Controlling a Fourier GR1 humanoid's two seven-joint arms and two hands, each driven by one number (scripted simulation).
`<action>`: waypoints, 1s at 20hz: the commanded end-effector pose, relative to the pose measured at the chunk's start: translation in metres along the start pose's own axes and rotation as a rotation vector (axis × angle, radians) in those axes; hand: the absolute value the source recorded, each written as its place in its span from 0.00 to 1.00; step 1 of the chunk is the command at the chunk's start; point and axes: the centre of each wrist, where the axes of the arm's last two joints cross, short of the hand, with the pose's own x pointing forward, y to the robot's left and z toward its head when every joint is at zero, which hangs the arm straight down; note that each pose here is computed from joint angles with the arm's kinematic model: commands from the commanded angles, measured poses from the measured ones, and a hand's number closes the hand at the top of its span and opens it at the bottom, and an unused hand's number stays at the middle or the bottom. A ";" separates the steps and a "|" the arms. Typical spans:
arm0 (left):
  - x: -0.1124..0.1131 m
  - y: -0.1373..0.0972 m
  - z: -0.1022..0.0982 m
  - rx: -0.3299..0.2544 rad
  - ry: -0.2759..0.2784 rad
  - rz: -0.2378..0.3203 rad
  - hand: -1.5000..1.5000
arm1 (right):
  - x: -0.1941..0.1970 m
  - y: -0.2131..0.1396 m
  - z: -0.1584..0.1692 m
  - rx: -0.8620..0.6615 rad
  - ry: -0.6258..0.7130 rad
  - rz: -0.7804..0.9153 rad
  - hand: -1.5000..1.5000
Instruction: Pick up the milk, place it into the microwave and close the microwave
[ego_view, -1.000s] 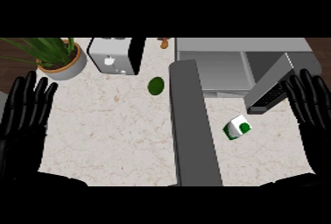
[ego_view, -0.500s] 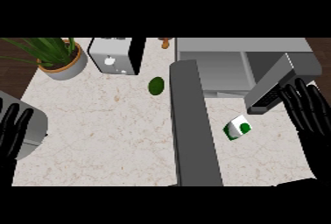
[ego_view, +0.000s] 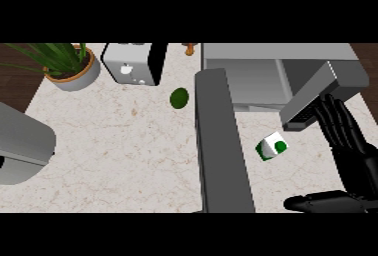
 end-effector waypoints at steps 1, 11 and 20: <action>0.014 -0.007 0.009 -0.010 -0.051 0.021 0.00 | -0.019 -0.007 -0.012 -0.046 0.060 0.033 0.00; 0.032 0.004 0.039 -0.029 -0.038 0.025 0.00 | -0.103 -0.016 0.033 -0.110 0.198 0.110 0.00; 0.015 0.023 0.060 -0.019 -0.044 0.018 0.00 | -0.164 -0.031 0.052 -0.099 0.249 0.135 0.00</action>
